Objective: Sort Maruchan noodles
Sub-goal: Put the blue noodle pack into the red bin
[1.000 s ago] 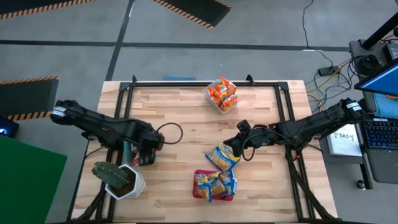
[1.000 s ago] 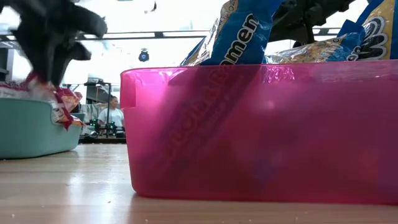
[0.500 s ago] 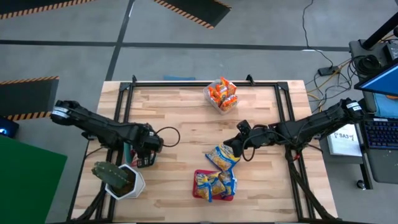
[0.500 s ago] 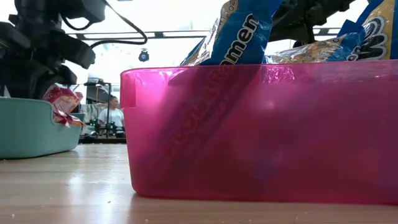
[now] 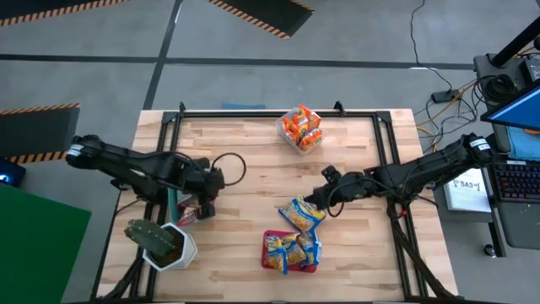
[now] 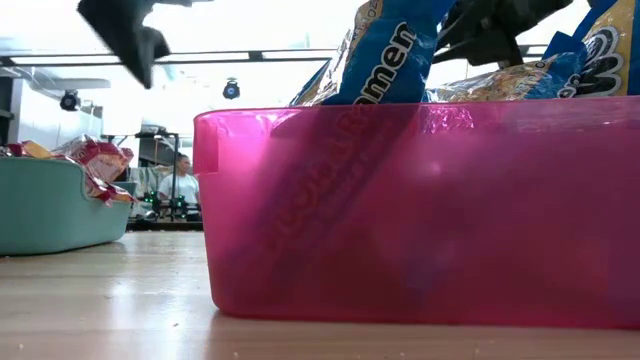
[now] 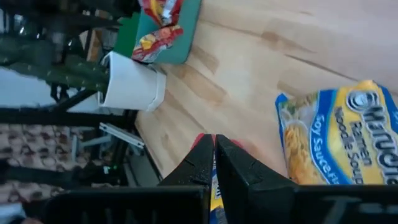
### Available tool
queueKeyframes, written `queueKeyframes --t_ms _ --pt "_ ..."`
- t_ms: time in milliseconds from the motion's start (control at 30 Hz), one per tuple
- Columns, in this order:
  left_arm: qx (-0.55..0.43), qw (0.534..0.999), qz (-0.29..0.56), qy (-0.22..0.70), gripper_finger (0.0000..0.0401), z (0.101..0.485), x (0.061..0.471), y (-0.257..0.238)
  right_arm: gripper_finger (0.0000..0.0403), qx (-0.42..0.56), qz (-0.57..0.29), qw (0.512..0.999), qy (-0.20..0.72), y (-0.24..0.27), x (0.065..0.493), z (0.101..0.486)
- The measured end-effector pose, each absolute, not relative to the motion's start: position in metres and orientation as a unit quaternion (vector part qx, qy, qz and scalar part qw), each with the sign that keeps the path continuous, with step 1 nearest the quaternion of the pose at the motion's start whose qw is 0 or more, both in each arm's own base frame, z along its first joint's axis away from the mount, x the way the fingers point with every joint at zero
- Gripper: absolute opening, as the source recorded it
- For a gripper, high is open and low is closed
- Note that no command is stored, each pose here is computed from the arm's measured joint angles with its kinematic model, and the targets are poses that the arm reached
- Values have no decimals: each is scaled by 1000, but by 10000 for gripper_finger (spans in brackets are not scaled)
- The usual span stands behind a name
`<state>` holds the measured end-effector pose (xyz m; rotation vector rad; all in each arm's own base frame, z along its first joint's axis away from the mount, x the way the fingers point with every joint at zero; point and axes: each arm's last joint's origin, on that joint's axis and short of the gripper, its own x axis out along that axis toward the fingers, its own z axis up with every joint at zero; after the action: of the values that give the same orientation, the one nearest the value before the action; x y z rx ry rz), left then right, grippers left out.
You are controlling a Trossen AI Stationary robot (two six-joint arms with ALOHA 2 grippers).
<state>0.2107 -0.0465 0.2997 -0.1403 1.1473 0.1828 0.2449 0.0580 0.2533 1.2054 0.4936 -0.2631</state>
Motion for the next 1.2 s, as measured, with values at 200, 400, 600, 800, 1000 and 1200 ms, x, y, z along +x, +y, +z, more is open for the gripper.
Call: queueKeyframes --t_ms 200,400,600,800,1000,1200 --pt "-37 899 87 427 40 333 228 -47 9 575 -157 758 266 57 247 240" --pt "-18 943 58 327 40 359 241 -50 9 579 -194 716 340 50 253 215" --pt "-17 945 57 321 40 359 242 -50 10 602 -272 642 389 44 251 193" --pt "-19 939 61 339 40 344 243 -51 41 611 -258 631 402 41 252 193" --pt "-17 934 63 351 40 336 243 -51 114 611 -258 613 430 39 247 192" --pt "-24 932 67 356 40 328 243 -50 194 595 -269 616 441 35 243 186"
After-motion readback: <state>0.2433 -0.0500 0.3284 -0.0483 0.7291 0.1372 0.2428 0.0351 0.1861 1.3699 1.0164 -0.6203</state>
